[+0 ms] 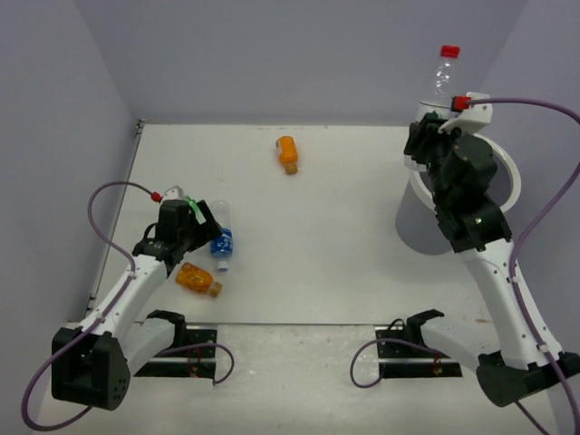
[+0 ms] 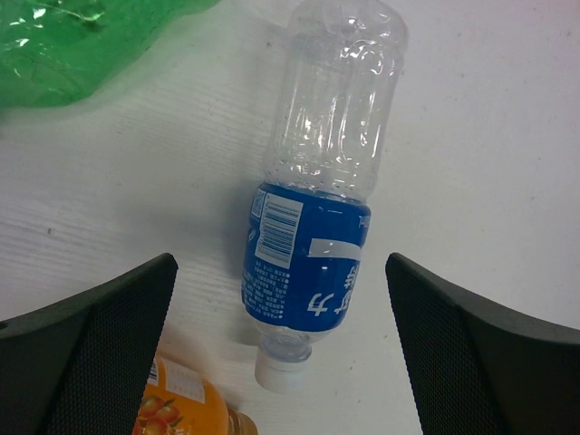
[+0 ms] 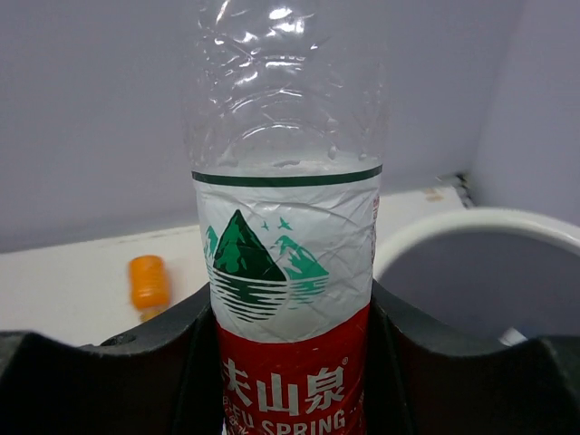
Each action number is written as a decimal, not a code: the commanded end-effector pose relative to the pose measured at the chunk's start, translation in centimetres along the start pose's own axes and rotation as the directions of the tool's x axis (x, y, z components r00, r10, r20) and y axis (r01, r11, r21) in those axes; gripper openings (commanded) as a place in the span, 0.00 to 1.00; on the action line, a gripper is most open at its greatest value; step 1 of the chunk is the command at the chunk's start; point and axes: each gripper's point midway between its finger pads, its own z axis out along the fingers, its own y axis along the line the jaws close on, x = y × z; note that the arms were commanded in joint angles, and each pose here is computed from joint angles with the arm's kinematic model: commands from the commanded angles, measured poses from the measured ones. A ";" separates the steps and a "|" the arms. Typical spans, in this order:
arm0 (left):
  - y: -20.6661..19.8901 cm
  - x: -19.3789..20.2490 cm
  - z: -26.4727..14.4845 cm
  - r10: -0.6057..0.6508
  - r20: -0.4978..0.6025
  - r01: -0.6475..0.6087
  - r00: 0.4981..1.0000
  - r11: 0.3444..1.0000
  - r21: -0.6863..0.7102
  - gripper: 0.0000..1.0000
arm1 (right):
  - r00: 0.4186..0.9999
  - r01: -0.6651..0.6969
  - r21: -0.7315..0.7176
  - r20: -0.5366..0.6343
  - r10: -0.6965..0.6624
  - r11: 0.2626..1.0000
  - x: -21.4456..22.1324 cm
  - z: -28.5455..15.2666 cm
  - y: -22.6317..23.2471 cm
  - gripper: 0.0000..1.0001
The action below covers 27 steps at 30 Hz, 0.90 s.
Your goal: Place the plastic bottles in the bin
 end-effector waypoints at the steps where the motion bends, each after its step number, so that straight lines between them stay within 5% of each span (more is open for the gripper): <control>1: -0.8 -1.0 1.1 0.017 0.018 -0.017 1.000 1.000 0.006 1.00 | 0.994 -0.084 0.360 -0.030 0.102 0.929 3.6 0.4 -8.0 0.39; 8: -2.1 -0.3 3.4 0.031 -0.037 -0.030 0.999 0.999 0.028 1.00 | 0.978 -0.102 0.593 -0.087 0.189 0.799 6.3 1.7 -15.3 0.46; 10: -2.4 0.0 4.1 0.047 -0.057 -0.046 0.997 0.999 0.021 1.00 | 0.973 -0.103 0.611 -0.103 0.208 0.785 7.2 1.8 -15.8 0.58; 14: -2.5 0.2 4.9 0.060 -0.070 -0.060 0.996 0.998 0.007 1.00 | 0.971 -0.106 0.629 -0.102 0.217 0.770 7.1 1.4 -16.6 0.99; 17: -2.9 0.6 5.3 0.077 -0.086 -0.076 0.993 0.997 0.009 0.97 | 0.972 -0.108 0.638 -0.092 0.214 0.762 6.7 0.8 -16.7 0.99; 20: -3.3 0.9 5.4 0.089 -0.092 -0.087 0.992 0.996 0.018 0.79 | 0.971 -0.134 0.626 -0.073 0.229 0.768 6.1 0.0 -16.4 0.99; 23: -4.4 0.3 5.2 0.108 -0.076 -0.105 0.991 0.993 0.047 0.50 | 0.968 -0.196 0.551 -0.021 0.248 0.811 4.5 -0.8 -15.0 0.99; 27: -7.5 -1.4 4.4 0.157 -0.031 -0.152 0.987 0.981 0.118 0.29 | 0.966 -0.252 0.231 0.000 0.259 0.940 2.7 -0.8 -9.5 0.99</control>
